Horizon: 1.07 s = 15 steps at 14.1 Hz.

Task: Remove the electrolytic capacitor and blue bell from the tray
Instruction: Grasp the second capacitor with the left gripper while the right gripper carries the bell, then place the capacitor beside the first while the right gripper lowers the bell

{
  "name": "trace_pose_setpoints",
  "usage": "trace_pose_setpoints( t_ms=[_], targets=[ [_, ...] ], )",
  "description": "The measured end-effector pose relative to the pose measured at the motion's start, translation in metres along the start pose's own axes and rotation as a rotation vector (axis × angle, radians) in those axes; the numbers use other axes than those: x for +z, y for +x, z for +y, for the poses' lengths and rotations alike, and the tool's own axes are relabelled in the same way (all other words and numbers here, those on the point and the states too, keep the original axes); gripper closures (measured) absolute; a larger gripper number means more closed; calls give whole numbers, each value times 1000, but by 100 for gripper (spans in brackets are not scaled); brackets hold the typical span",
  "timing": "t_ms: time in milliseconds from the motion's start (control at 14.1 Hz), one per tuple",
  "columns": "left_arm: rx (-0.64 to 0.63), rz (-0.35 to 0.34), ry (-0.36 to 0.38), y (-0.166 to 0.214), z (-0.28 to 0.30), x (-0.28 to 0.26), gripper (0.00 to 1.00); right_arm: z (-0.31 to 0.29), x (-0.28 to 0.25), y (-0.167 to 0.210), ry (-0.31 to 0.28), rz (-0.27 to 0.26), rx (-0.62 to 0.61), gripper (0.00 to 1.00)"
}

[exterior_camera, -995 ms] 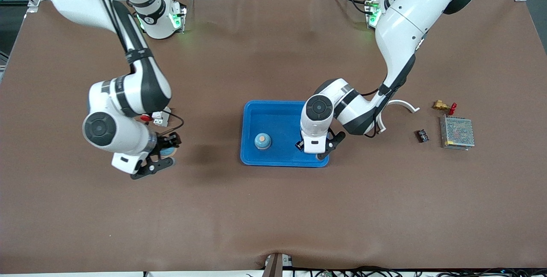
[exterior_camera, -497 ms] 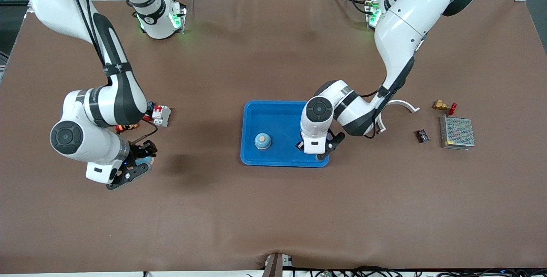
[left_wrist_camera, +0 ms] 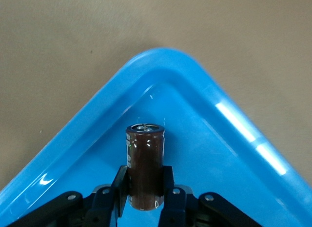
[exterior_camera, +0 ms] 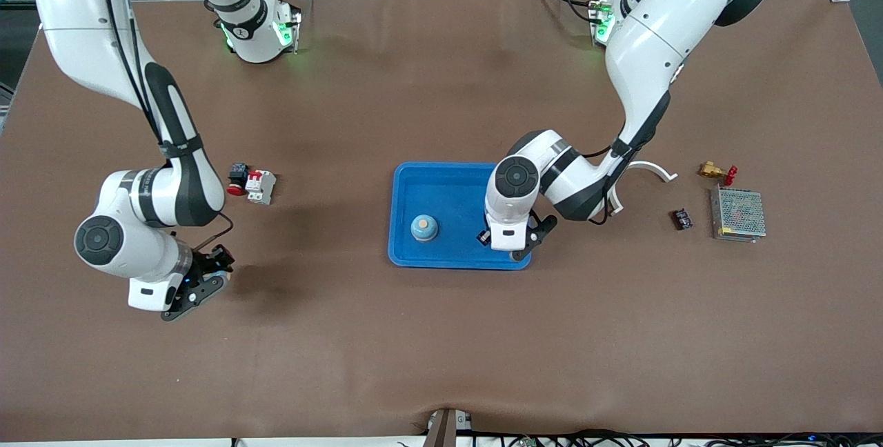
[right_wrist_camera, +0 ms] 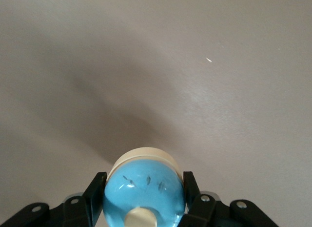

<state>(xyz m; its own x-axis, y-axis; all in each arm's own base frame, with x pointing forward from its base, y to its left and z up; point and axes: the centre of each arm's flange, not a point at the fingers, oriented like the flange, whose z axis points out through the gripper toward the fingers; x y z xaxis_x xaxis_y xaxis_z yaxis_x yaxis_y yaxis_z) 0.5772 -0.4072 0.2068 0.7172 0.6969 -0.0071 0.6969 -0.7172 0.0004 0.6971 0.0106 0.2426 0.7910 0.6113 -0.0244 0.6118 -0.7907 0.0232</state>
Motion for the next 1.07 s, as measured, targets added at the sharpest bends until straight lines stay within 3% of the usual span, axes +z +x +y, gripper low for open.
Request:
trace_pose_setpoints(
  t_ms=[213, 426, 711, 1066],
  targets=[
    [14, 32, -59, 8, 10, -43, 68, 8, 13, -5, -4, 5, -19, 32],
    [101, 84, -26, 36, -1, -93, 68, 6, 16, -1, -12, 20, -47, 32],
    [217, 112, 53, 114, -41, -128, 68, 9, 30, -4, -12, 17, -69, 32],
    [211, 72, 141, 217, -119, -109, 68, 15, 43, -9, -14, 18, -86, 32]
  ],
)
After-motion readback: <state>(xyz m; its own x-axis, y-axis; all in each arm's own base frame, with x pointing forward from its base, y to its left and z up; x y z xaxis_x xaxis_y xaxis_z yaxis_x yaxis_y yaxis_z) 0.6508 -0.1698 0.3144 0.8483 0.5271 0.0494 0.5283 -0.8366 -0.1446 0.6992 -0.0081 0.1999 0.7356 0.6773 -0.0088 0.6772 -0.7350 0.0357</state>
